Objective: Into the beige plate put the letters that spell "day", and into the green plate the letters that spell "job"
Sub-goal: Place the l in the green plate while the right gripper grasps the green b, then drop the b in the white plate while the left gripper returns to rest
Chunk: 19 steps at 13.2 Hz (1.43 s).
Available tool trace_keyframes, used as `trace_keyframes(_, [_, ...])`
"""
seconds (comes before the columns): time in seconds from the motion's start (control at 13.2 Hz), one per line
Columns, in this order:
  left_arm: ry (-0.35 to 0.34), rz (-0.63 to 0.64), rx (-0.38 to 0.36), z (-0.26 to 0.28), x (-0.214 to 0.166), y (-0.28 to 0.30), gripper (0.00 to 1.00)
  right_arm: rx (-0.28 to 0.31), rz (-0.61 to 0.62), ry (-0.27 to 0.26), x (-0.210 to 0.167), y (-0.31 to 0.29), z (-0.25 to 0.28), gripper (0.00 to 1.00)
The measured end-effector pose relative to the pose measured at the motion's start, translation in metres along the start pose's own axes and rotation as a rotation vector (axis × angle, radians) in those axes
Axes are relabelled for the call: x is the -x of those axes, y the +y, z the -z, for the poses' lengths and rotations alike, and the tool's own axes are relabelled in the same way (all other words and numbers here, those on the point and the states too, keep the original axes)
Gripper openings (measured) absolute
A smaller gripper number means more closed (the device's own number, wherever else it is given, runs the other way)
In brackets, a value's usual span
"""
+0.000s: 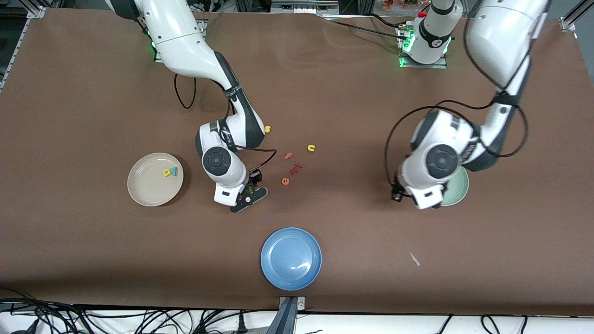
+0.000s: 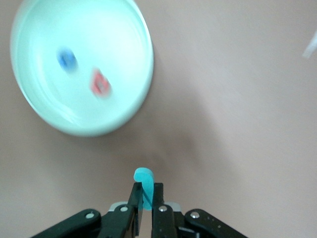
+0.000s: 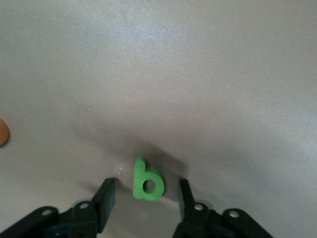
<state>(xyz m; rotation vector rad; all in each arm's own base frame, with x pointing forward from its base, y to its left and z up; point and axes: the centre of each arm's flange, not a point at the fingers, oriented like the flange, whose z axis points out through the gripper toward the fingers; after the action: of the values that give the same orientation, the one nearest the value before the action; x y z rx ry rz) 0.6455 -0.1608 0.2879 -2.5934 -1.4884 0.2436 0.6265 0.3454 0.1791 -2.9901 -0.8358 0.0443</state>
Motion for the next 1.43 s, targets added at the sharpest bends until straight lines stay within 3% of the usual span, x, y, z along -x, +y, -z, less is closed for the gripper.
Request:
trace_keyframes(0.3, [-0.092, -0.291, -0.108, -0.037, -0.071, -0.048, 0.08, 0.000, -0.001, 0.002, -0.001, 0.001, 0.001, 0.43])
trace_keyframes(0.45, [-0.128, -0.375, -0.121, -0.052, -0.090, -0.065, 0.08, 0.001, -0.001, 0.004, -0.001, 0.001, 0.002, 0.30])
trace_keyframes(0.68, [-0.161, -0.450, -0.115, -0.062, -0.111, -0.082, 0.08, 0.000, -0.001, 0.004, -0.001, 0.001, 0.002, 0.27])
trace_keyframes(0.83, [-0.164, -0.464, -0.102, -0.066, -0.120, -0.087, 0.22, 0.000, -0.001, 0.004, -0.001, 0.001, 0.002, 0.27])
trace_keyframes(1.13, [-0.154, -0.477, -0.084, -0.061, -0.116, -0.082, 0.69, 0.000, -0.001, 0.004, -0.001, 0.001, 0.002, 0.27])
trace_keyframes(1.36, [-0.109, -0.479, -0.008, -0.019, -0.123, -0.073, 0.99, -0.002, -0.003, 0.004, -0.002, 0.001, 0.002, 0.27])
trace_keyframes(1.43, [-0.086, -0.513, 0.022, 0.005, -0.125, -0.069, 1.00, -0.006, -0.007, 0.007, -0.002, 0.000, 0.003, 0.27])
